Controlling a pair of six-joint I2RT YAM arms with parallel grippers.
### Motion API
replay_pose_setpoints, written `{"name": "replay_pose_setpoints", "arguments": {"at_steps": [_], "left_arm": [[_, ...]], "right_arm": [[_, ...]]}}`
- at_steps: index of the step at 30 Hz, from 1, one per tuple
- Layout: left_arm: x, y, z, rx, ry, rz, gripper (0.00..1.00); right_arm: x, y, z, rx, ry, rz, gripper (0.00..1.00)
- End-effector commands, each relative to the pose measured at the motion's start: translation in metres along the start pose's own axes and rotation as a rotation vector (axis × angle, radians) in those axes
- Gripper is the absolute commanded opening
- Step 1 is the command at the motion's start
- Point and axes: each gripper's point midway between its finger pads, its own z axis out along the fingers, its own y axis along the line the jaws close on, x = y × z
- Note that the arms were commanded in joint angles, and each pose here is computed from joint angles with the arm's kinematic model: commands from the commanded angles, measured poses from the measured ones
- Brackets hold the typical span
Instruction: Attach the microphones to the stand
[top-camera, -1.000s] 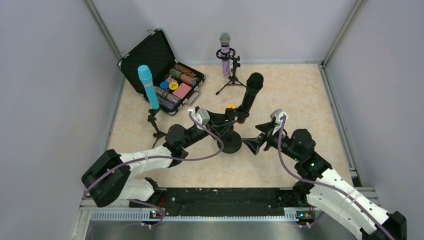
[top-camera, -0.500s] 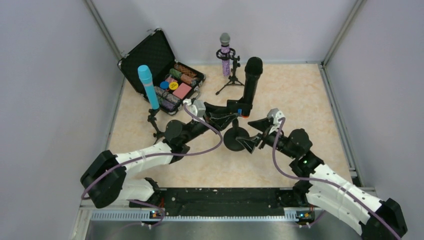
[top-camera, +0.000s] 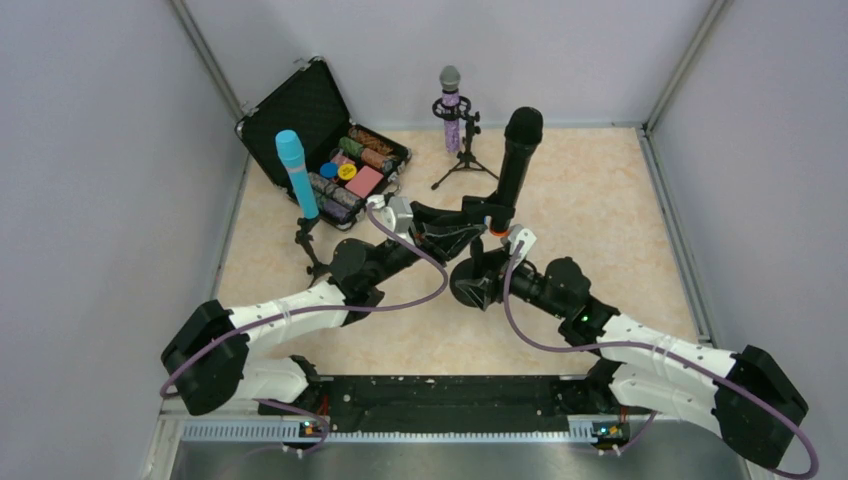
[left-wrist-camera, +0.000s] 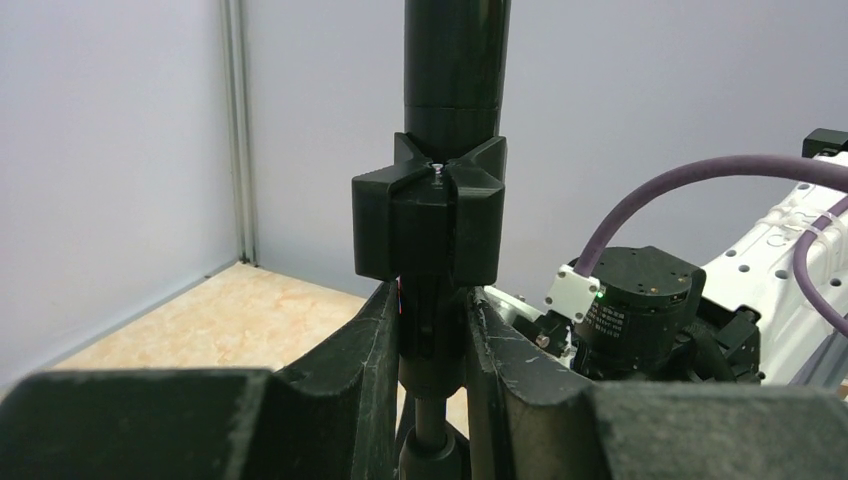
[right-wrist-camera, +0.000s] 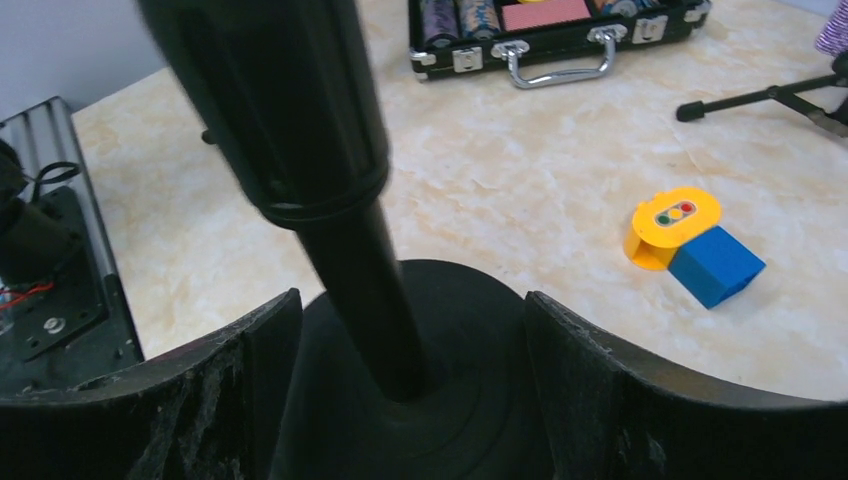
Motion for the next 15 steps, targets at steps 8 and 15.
{"name": "replay_pose_setpoints", "arguments": {"at_steps": [8,15], "left_arm": [[-0.135,-0.032,0.004,0.061,-0.376,0.107,0.00],[-0.153,-0.033,0.002,0.054,-0.440,0.145,0.00]], "right_arm": [[0.031,-0.024,0.000,0.170,0.059,0.044,0.74],[0.053,-0.031,-0.005,0.236,0.128,0.047,0.73]]}}
